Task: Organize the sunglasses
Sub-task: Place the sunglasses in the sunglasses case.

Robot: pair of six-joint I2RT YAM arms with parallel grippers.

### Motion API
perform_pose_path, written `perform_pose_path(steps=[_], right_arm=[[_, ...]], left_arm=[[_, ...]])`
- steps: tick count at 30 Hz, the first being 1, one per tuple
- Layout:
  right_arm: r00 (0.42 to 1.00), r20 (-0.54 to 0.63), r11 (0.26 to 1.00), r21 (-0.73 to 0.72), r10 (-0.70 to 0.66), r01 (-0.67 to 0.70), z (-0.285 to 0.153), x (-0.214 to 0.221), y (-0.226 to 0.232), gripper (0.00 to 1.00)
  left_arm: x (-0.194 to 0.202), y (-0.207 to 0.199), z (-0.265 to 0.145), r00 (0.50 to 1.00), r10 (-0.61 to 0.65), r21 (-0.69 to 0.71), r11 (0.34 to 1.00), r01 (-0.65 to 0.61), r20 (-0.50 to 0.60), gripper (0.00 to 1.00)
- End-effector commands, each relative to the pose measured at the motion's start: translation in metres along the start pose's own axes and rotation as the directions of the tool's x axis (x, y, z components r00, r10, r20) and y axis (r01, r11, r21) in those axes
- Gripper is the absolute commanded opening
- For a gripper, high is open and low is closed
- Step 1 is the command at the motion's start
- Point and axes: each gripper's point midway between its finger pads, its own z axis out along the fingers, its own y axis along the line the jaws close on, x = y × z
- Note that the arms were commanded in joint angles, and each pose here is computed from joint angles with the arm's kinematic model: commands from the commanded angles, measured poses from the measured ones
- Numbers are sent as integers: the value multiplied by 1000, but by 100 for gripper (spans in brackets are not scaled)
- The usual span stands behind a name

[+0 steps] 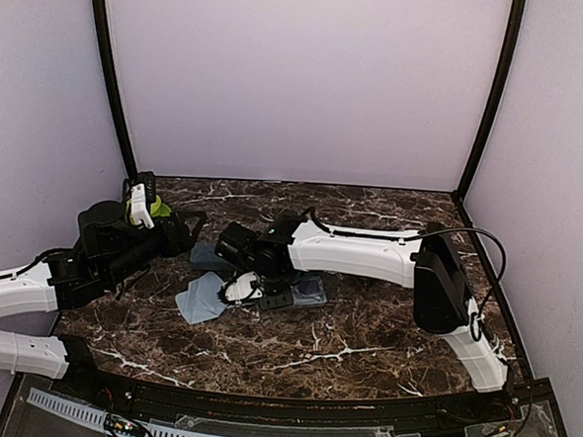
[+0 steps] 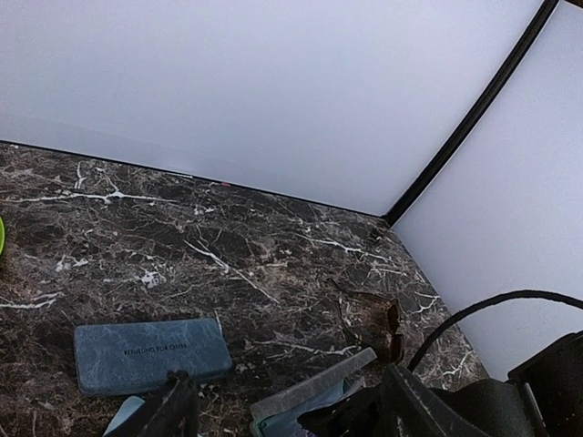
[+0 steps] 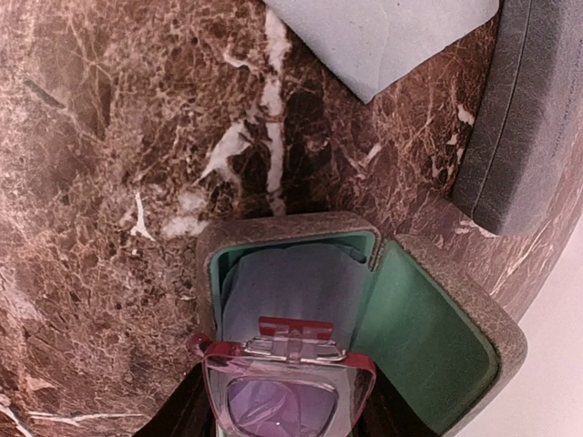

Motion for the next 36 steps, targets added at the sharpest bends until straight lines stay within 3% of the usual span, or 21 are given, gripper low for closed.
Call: perform_pose_path(steps=[1, 15, 36], right_arm=[[1000, 22, 1000, 12, -11, 10, 3, -12, -2, 45], [1000, 0, 1000, 16, 17, -17, 11, -8, -2, 54], [993, 40, 992, 55, 111, -113, 2, -6, -12, 54]], left_arm=[[-2, 1, -3, 1000, -16, 7, 1000, 16, 17, 71], [0, 5, -4, 1000, -20, 2, 1000, 20, 22, 71], [5, 5, 0, 1000, -15, 5, 1000, 15, 7, 70]])
